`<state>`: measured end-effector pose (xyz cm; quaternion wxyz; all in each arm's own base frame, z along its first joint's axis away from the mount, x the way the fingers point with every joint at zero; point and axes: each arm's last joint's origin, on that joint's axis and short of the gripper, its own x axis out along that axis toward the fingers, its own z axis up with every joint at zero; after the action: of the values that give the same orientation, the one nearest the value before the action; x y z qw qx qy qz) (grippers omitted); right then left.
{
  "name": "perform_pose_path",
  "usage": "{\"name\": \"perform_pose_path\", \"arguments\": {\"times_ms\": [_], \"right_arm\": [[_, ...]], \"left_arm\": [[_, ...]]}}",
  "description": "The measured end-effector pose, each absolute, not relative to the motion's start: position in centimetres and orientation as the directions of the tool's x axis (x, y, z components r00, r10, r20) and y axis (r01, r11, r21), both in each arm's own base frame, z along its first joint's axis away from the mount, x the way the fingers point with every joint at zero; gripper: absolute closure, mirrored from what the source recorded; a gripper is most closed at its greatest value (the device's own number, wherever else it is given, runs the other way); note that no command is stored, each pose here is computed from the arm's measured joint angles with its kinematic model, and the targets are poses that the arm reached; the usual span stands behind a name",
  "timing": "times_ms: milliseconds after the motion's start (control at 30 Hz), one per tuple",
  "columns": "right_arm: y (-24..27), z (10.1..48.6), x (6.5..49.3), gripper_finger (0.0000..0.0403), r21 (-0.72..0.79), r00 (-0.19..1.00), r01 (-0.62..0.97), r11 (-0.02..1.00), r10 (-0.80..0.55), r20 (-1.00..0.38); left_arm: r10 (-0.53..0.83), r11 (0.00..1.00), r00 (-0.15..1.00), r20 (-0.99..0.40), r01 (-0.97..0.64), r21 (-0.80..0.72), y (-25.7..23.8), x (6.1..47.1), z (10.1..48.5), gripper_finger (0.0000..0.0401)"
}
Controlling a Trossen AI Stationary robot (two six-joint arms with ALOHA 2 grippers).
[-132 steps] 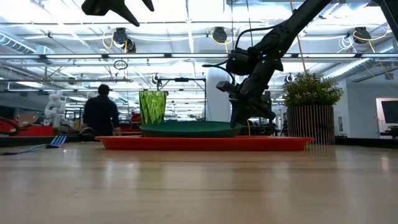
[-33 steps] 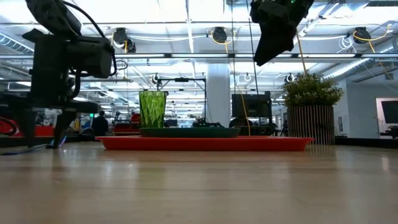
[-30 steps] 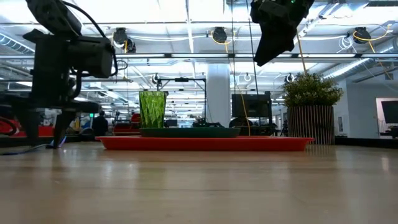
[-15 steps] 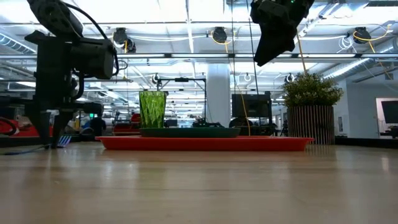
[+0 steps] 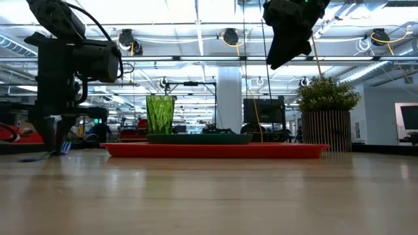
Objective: Pick and place plate/cup/fork/spoon on tray
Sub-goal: Put the blue fork on the orange serving tray to the right of the green plate
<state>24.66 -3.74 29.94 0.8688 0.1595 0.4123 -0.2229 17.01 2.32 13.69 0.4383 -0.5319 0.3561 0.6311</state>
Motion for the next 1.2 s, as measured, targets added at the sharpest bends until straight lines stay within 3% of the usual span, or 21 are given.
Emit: {"name": "perform_pose_path", "arguments": {"times_ms": [267,533,733,1200], "right_arm": [[-3.7,30.0,24.7,0.0255,0.113,0.569,0.528,0.841,-0.252,-0.783],[-3.8,30.3,25.1,0.0255,0.182,0.611,0.562,0.807,-0.257,-0.748],[-3.8,30.8,25.6,0.0255,0.246,0.661,0.573,0.782,-0.264,-0.703],[-2.5,31.6,28.4,0.0246,0.609,0.914,0.373,0.700,-0.165,-0.370]], "left_arm": [[0.240,-0.348,0.143,-0.960,-0.910,-0.223,2.0,17.2,15.7,0.0391],[0.340,-0.348,0.343,-0.875,-0.819,-0.456,1.5,17.5,17.8,0.0376],[0.376,-0.303,0.468,-0.800,-0.753,-0.584,1.1,18.1,19.0,0.0392],[0.445,-0.168,0.714,-0.541,-0.526,-0.833,1.1,20.6,21.6,0.0373]]}}
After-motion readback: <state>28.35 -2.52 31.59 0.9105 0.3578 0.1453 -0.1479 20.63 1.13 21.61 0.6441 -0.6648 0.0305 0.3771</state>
